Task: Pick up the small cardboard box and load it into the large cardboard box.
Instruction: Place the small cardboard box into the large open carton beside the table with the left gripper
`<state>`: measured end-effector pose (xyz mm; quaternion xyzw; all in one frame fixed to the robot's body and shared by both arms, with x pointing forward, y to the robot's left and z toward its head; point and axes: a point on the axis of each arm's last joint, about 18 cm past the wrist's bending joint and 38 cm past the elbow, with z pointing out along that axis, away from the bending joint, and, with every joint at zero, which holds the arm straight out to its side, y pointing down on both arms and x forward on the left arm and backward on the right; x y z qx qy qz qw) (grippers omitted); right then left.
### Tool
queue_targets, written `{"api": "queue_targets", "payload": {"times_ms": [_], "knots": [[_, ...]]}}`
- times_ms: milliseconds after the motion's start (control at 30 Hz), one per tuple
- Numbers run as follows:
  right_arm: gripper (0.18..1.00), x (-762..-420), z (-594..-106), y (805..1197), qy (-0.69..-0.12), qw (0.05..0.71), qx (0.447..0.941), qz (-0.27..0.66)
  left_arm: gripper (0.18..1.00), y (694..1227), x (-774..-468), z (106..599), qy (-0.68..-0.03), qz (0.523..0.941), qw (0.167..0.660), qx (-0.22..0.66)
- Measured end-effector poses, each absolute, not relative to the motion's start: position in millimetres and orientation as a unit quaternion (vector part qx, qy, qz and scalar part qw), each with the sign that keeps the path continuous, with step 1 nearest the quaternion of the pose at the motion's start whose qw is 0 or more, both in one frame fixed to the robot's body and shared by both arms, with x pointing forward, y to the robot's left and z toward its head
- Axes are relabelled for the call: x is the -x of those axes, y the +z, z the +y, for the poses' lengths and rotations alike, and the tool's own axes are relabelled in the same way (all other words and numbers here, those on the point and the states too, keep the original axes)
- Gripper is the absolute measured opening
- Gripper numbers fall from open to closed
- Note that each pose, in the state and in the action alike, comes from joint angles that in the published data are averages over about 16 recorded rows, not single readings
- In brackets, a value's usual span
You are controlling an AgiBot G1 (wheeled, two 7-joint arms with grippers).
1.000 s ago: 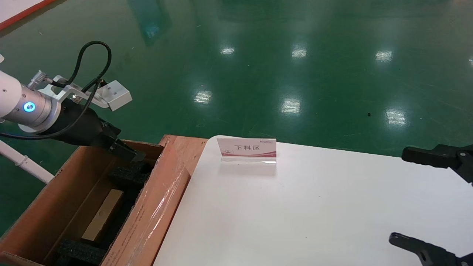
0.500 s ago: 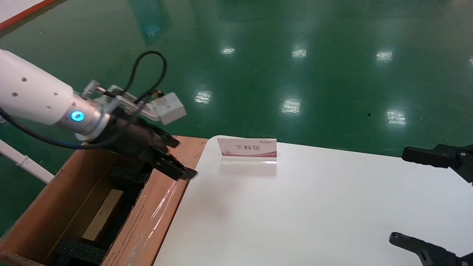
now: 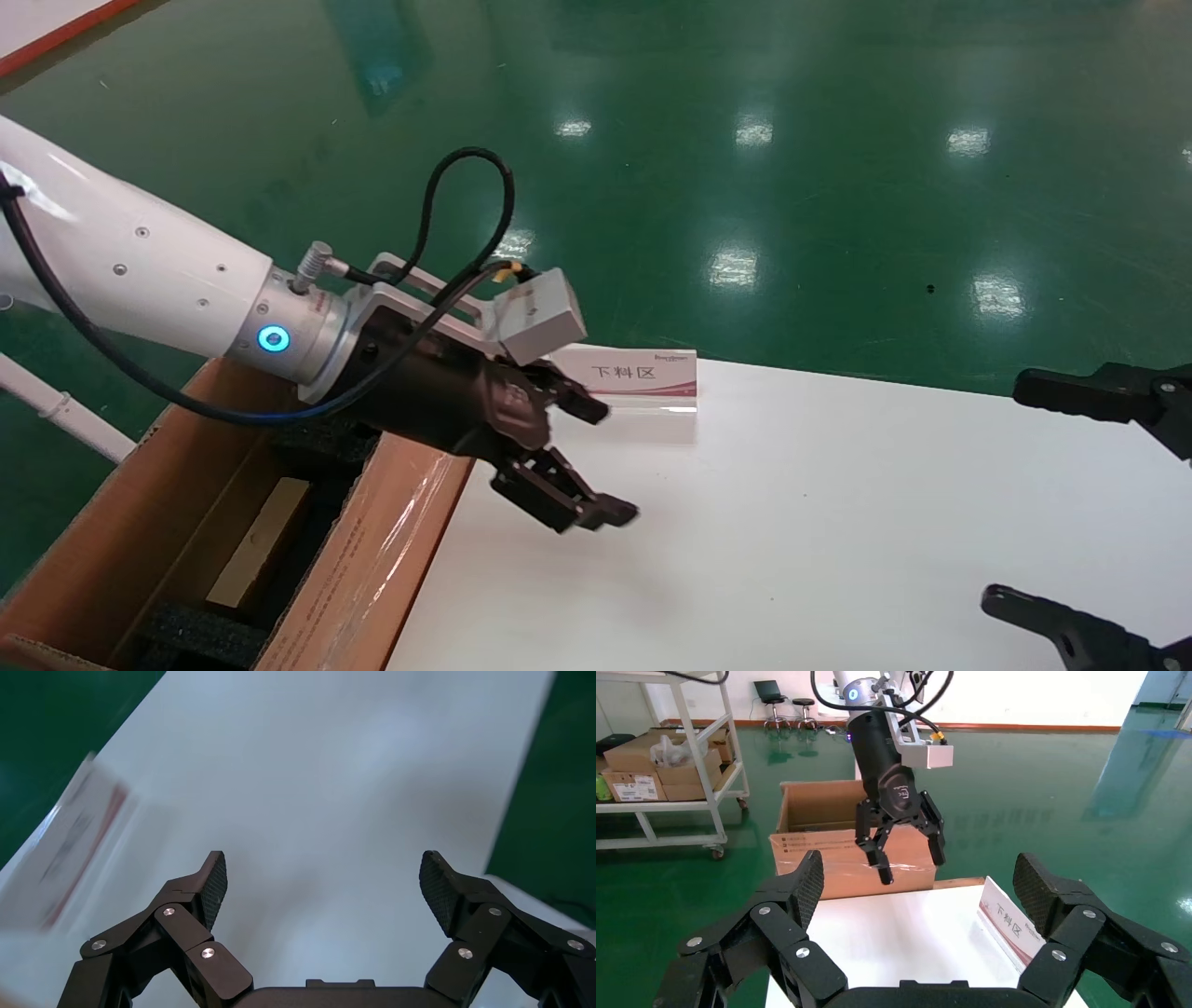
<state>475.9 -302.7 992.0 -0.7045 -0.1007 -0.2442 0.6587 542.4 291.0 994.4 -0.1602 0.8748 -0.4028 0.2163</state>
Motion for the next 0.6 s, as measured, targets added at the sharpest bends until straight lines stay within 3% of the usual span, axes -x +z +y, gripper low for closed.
{"api": "queue_targets", "payload": {"times_ms": [600], "knots": [[1.001,-475.7,-302.4,992.1,-0.244,0.659,0.705,-0.101,1.001,993.6,-509.4,269.6,-0.563,0.804,0.191,-0.011]]}}
